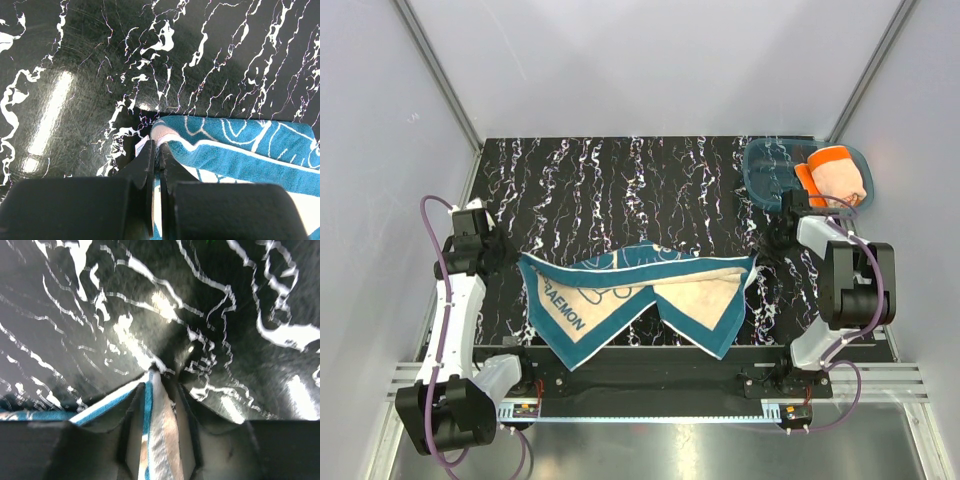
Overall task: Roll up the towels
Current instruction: Flatten the towel
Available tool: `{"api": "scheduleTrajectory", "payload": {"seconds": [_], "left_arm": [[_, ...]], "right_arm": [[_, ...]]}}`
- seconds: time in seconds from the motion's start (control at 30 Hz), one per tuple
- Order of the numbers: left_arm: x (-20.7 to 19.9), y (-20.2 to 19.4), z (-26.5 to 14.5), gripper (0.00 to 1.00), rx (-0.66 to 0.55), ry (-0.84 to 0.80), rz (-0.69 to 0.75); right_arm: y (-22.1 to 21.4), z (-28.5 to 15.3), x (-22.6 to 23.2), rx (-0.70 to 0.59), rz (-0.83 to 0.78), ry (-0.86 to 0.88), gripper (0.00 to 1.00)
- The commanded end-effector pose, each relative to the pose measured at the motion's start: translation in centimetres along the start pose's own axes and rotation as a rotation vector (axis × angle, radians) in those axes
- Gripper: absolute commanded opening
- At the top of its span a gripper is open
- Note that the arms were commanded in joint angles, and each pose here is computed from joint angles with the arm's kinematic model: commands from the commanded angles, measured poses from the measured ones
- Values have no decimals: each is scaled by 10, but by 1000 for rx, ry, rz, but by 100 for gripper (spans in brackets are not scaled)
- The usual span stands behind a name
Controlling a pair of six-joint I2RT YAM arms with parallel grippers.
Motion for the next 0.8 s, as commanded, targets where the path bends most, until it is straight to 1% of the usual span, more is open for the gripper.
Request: {"api": "scheduleTrajectory", "payload": {"seconds": [0.0,0.03,0.07,0.1,0.13,0.23,0.3,0.33,0.4,0.43,0.47,0.5,0.53,0.6,0.63,0.7,0.73,0.77], "left_arm": [[-4,7,2,0,-32,-34,14],[-3,7,2,0,-32,-31,13],[-4,7,2,0,-32,-30,14],[-4,7,2,0,-31,-32,14],[-4,7,2,0,-32,-30,14],[-4,7,2,0,-33,-32,14],[-5,9,0,0,-37,-37,18],[-5,9,-2,0,-40,-34,18],[-8,15,-10,0,-63,-47,17],[-9,14,-14,0,-56,-44,13],[-11,18,-22,0,-77,-55,7],[-15,25,-32,0,-97,-67,2],[-19,28,-39,0,-107,-86,1],[-28,39,-64,0,-160,-123,-1],[-30,43,-72,0,-180,-135,2],[-36,49,-97,0,-243,-171,12],[-39,54,-120,0,-309,-202,25],[-41,55,-131,0,-343,-222,34]], "right_arm": [[16,1,3,-49,-25,-21,30],[16,2,4,-51,-30,-19,26],[15,4,3,-43,-25,-23,19],[15,5,3,-43,-26,-21,11],[15,4,3,-43,-23,-18,0],[14,-2,6,-46,-23,0,0],[18,-14,10,-73,-30,17,0],[18,-21,11,-75,-31,16,0],[26,-47,21,-133,-40,56,0],[30,-69,27,-173,-46,83,0],[32,-84,31,-198,-48,101,0],[29,-98,32,-199,-46,108,0],[35,-129,42,-269,-58,160,0],[31,-162,44,-311,-61,189,0],[31,-197,50,-393,-73,246,0],[25,-233,53,-466,-90,306,0],[16,-268,55,-540,-114,381,0],[10,-285,55,-576,-136,419,0]]}}
Point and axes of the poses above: each gripper's point midway between its finger pads, its own z axis out along the fingers, its own x axis along the line the jaws close on, y = z × x, the point moved 5 cm from there along -z, back along the fingers, and after that the axes turned 1 degree about z, right-handed, at the moved point
